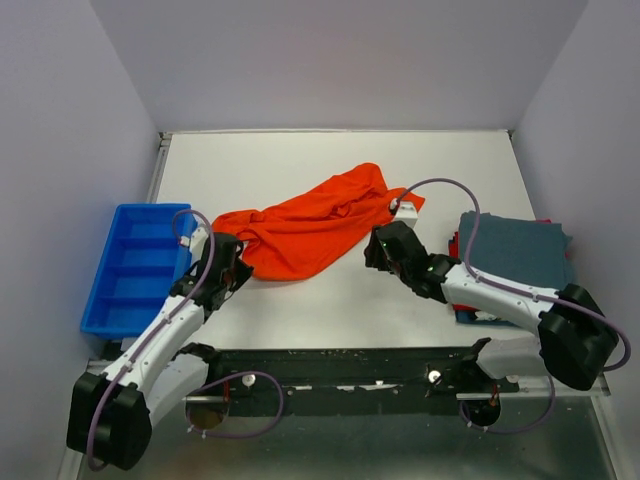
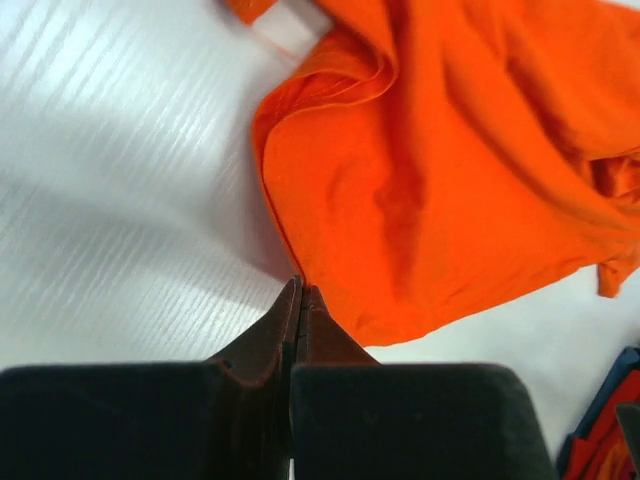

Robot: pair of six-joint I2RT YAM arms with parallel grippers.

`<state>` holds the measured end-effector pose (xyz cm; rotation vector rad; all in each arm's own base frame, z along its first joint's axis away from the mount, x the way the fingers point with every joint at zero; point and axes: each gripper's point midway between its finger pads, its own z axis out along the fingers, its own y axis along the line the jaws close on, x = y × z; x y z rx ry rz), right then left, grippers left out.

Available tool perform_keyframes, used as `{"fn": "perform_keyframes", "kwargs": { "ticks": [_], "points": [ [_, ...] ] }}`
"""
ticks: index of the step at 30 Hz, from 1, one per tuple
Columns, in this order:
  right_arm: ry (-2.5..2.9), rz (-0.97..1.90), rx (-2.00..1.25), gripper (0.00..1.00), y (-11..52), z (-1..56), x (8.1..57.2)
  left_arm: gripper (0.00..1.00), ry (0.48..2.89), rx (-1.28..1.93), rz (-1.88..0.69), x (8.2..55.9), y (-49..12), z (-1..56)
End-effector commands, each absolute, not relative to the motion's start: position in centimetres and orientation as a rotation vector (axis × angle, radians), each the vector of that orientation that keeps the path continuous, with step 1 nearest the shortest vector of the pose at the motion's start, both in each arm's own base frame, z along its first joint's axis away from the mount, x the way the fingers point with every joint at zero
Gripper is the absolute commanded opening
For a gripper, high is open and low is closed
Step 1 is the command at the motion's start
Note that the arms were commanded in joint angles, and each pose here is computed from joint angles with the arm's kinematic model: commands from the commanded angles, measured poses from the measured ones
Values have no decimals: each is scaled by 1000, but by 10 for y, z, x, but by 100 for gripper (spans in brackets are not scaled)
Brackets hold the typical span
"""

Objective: Fold and stack the t-shirts
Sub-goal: Move the tshirt to the center of the board, then flatten out the tshirt

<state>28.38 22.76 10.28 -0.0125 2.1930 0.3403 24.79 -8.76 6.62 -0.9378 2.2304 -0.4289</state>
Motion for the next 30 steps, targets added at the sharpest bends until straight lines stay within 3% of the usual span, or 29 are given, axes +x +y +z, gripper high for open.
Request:
{"fn": "perform_keyframes", "kwargs": {
  "ticks": [1, 7, 9, 11, 12, 15, 30],
  "points": [
    [2169, 337, 105, 55, 206, 108, 297, 0, 2223, -918, -338, 245, -69, 86],
    [2180, 332, 124, 55, 203, 105, 300, 1, 2295, -1001, -273, 218, -59, 59],
    [2196, 338, 120, 54, 206, 101, 300, 16, 2328, -1005, -316, 212, -66, 50],
    [2205, 344, 121, 54, 208, 99, 301, 40, 2352, -1015, -363, 208, -73, 43],
    [2209, 346, 118, 54, 209, 98, 300, 47, 2358, -1024, -391, 206, -77, 40],
    [2214, 350, 122, 54, 209, 96, 300, 56, 2365, -1041, -417, 204, -80, 35],
    [2206, 371, 134, 54, 205, 99, 298, 53, 2382, -1175, -316, 210, -75, 12]
  ]
}}
